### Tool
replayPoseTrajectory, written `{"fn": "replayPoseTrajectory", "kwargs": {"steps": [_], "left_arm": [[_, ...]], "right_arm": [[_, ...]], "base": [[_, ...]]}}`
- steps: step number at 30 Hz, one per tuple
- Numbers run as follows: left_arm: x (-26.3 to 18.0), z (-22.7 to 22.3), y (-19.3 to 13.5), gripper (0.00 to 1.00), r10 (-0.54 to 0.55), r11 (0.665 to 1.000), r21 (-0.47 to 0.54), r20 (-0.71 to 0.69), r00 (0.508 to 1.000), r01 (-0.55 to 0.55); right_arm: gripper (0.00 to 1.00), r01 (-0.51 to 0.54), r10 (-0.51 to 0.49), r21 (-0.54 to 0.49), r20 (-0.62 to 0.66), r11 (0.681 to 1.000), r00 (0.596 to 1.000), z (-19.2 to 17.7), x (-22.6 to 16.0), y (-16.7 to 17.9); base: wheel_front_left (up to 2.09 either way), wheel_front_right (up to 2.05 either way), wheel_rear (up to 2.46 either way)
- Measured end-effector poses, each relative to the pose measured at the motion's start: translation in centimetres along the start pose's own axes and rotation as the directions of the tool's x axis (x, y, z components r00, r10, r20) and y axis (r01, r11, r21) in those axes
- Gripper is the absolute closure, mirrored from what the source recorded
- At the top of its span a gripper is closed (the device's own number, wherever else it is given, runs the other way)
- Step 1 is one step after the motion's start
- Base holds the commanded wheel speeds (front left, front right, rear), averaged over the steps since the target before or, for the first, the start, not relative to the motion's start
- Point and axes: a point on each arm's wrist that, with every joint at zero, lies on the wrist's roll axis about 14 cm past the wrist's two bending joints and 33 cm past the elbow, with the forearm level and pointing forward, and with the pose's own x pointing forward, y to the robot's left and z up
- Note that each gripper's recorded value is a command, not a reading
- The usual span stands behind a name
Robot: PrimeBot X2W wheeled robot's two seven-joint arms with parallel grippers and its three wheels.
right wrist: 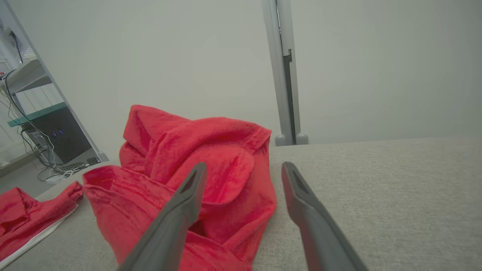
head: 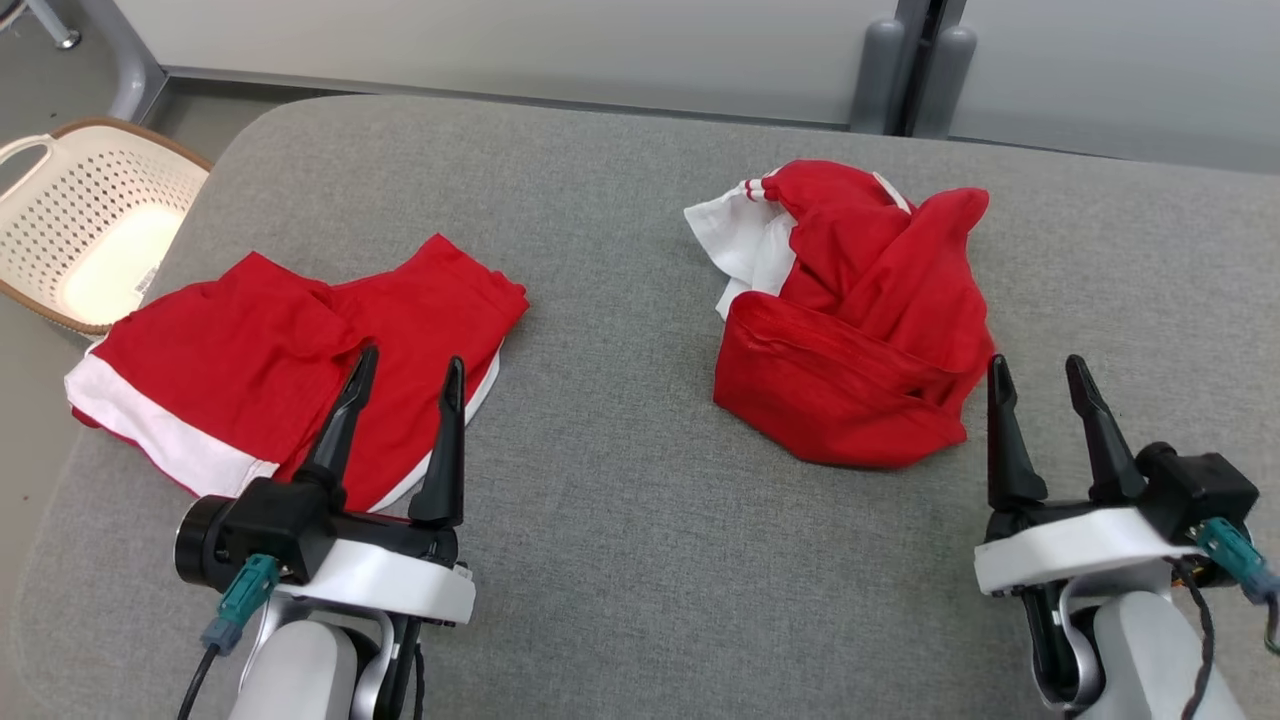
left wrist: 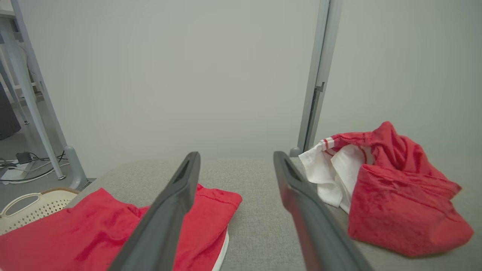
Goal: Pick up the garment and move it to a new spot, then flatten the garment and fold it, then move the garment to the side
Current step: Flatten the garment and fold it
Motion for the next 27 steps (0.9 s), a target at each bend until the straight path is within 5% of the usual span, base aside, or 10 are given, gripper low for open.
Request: {"fn": "replayPoseTrajectory", "kwargs": {"steps": [10, 11, 12, 20, 27], "left_arm": [[0.0, -2.4, 0.8, 0.00, 0.011, 1.000, 0.018, -0.075, 0.997, -0.010], [0.0, -2.4, 0.9, 0.00, 0.013, 1.000, 0.016, -0.076, 0.997, -0.012], [-0.1, -2.4, 0.9, 0.00, 0.015, 1.000, 0.014, -0.079, 0.997, -0.014], [-0.1, -2.1, 0.7, 0.00, 0.021, 1.000, 0.008, -0.067, 0.998, -0.020], [-0.2, -1.5, -0.8, 0.00, -0.018, 1.000, -0.011, -0.046, 0.999, 0.017]], "right_arm": [[0.00, -0.009, 0.031, 0.154, -0.143, 0.988, 0.989, -5.3, 3.0, 1.4], [0.63, -0.010, 0.037, 0.172, -0.151, 0.985, 0.988, -5.6, 3.1, 1.7], [1.00, -0.013, 0.042, 0.183, -0.155, 0.983, 0.987, -5.8, 3.2, 1.9], [1.00, -0.018, 0.031, 0.141, -0.091, 0.990, 0.995, -3.3, 3.2, 1.5], [1.00, 0.068, -0.067, -0.010, 0.029, 0.998, 0.997, 1.5, 1.1, -3.0]], "base": [[0.00, 0.00, 0.00], [0.00, 0.00, 0.00], [0.00, 0.00, 0.00], [0.00, 0.00, 0.00], [0.00, 0.00, 0.00]]}}
